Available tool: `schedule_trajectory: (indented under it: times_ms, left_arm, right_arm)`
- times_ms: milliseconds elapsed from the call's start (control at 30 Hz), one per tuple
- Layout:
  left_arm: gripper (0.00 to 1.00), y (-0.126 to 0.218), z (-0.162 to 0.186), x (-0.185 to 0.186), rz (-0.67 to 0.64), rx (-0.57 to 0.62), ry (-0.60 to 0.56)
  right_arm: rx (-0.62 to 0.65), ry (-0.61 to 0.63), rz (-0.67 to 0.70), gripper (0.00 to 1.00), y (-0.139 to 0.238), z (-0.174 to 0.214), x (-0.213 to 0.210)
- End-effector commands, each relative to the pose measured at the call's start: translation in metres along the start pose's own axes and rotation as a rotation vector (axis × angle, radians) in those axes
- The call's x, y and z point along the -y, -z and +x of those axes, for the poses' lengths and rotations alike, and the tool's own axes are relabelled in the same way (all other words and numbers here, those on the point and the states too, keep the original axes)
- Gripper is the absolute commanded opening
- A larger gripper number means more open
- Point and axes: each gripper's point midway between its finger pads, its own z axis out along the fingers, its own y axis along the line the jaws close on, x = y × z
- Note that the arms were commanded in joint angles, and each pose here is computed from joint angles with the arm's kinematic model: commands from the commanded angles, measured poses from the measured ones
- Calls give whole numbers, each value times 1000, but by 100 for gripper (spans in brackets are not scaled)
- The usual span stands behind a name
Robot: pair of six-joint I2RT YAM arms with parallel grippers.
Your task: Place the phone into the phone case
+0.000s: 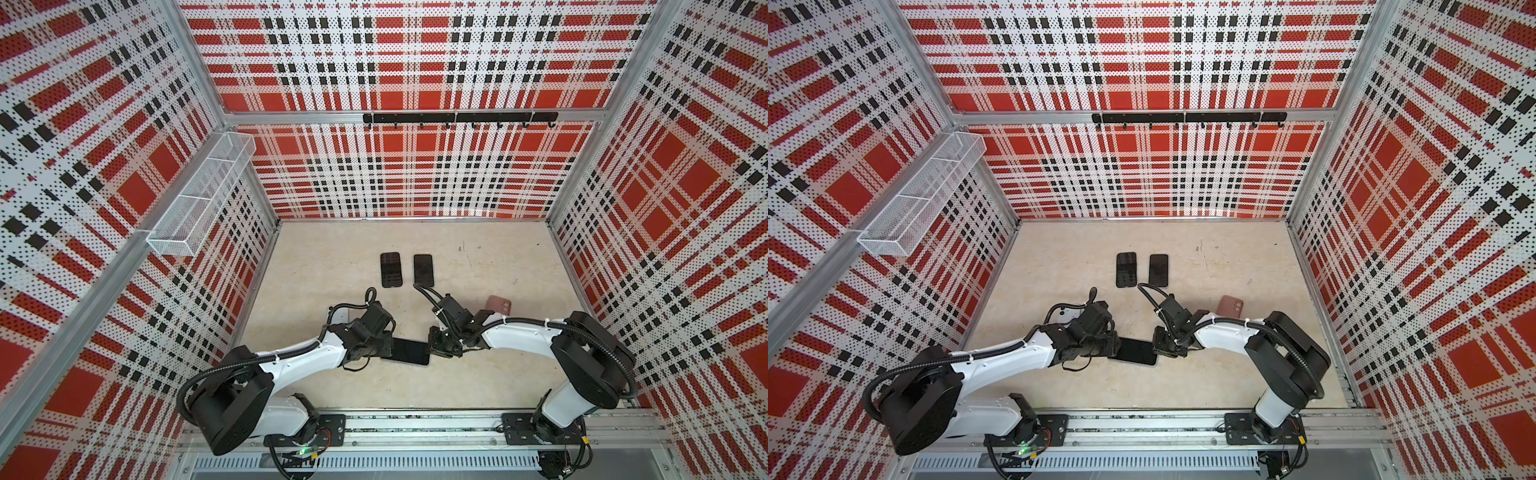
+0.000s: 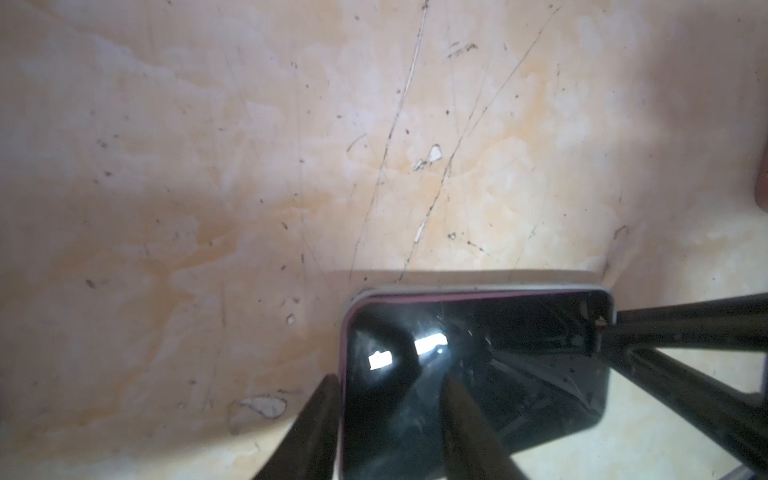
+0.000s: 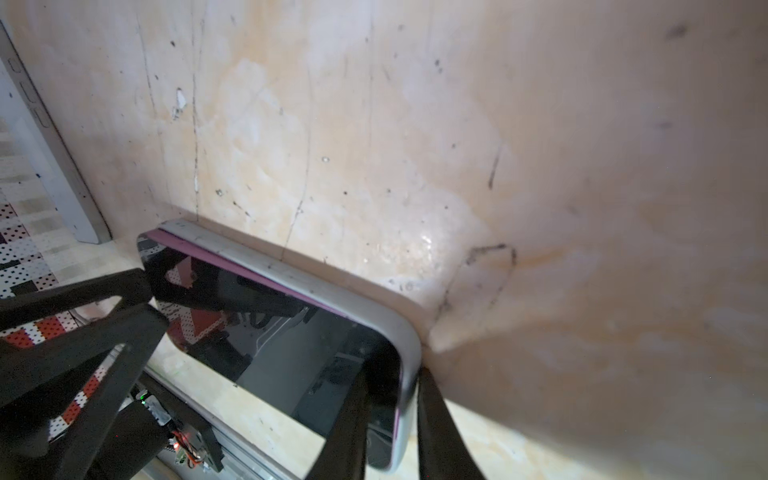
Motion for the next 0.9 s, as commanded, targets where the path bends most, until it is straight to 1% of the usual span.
schedule_trajectory:
  times_ms: [0, 67, 200, 533, 600, 700, 800, 867]
  left_arm:
    - [35, -5, 0, -1, 0, 4, 0]
    - [32, -6, 2, -1, -1, -1, 0]
    - [26, -7, 5, -1, 2, -11, -4]
    - [22, -11, 16, 1, -2, -36, 1]
    - [19, -14, 21, -1, -16, -54, 1]
    - [14, -19, 29, -3, -34, -81, 11]
    - [6, -24, 36, -4, -42, -99, 27]
    - [4, -25, 39, -3, -41, -104, 28]
  right_arm:
    - [-2, -5, 40, 18, -8, 2, 9]
    - [0, -6, 51, 15, -8, 2, 11]
    - [-2, -5, 56, 12, -10, 2, 12]
    - [-10, 17, 54, 14, -13, -1, 7]
    - [-11, 25, 48, 16, -13, -2, 5]
    - [-11, 37, 20, 22, -12, -2, 0]
    - [-24, 51, -41, 30, -12, 1, -11]
    - [-38, 62, -59, 33, -14, 3, -13]
